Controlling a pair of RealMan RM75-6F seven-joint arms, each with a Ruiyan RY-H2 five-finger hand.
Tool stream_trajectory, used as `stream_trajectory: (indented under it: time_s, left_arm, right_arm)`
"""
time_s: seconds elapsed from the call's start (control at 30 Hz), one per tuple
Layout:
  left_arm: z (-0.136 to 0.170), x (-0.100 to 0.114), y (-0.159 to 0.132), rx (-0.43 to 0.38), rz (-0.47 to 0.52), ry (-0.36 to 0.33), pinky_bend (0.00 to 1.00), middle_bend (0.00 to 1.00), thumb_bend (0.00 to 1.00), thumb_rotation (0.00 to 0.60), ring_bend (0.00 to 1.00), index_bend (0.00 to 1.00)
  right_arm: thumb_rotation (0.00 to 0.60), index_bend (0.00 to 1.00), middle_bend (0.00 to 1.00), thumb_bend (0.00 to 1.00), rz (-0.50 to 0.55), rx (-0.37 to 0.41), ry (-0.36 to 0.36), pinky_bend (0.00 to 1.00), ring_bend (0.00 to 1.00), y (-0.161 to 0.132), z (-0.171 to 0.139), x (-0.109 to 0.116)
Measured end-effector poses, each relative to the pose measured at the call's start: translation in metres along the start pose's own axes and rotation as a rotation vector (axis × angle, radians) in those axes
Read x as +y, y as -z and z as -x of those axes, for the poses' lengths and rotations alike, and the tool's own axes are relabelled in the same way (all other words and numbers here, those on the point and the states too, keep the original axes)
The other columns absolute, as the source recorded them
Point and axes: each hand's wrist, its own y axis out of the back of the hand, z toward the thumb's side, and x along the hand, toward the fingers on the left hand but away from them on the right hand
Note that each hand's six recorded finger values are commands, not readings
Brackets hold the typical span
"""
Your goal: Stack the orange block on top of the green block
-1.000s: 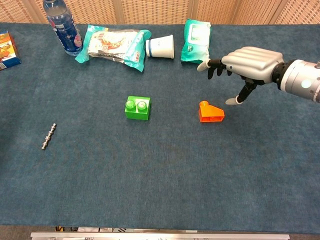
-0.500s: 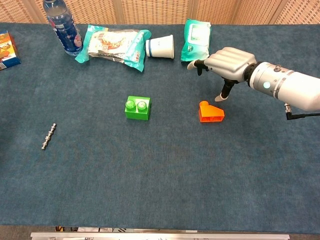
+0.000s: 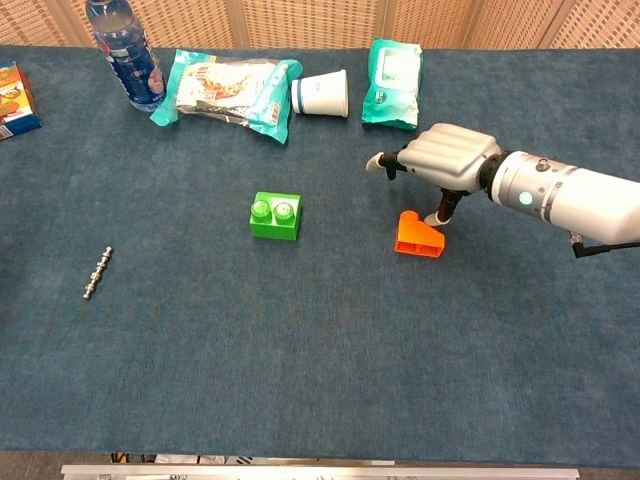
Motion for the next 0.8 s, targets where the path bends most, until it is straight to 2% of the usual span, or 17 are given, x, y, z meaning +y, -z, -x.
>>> stream_trajectory:
  time_s: [0.33,0.53,0.8]
  left_arm:
    - [-0.001,0.002,-0.005,-0.016,0.001,-0.021,0.28,0.34,0.16,0.600,0.28,0.28]
    - [0.000,0.001,-0.006,-0.019,0.004,-0.019,0.28,0.34,0.16,0.600,0.28,0.28]
    - [0.000,0.001,-0.009,-0.027,0.003,-0.016,0.27,0.34,0.16,0.600,0.28,0.28]
  right_arm:
    - [0.600,0.16,0.31,0.01,-0.019,0.097,-0.024,0.35,0.28,-0.029,-0.027,-0.009]
    - [0.600,0.21,0.32,0.02,-0.021,0.062,-0.016,0.35,0.28,-0.016,-0.038,-0.009]
    - [0.600,0.32,0.33,0.12,0.005,0.029,-0.016,0.35,0.28,-0.008,-0.035,-0.012]
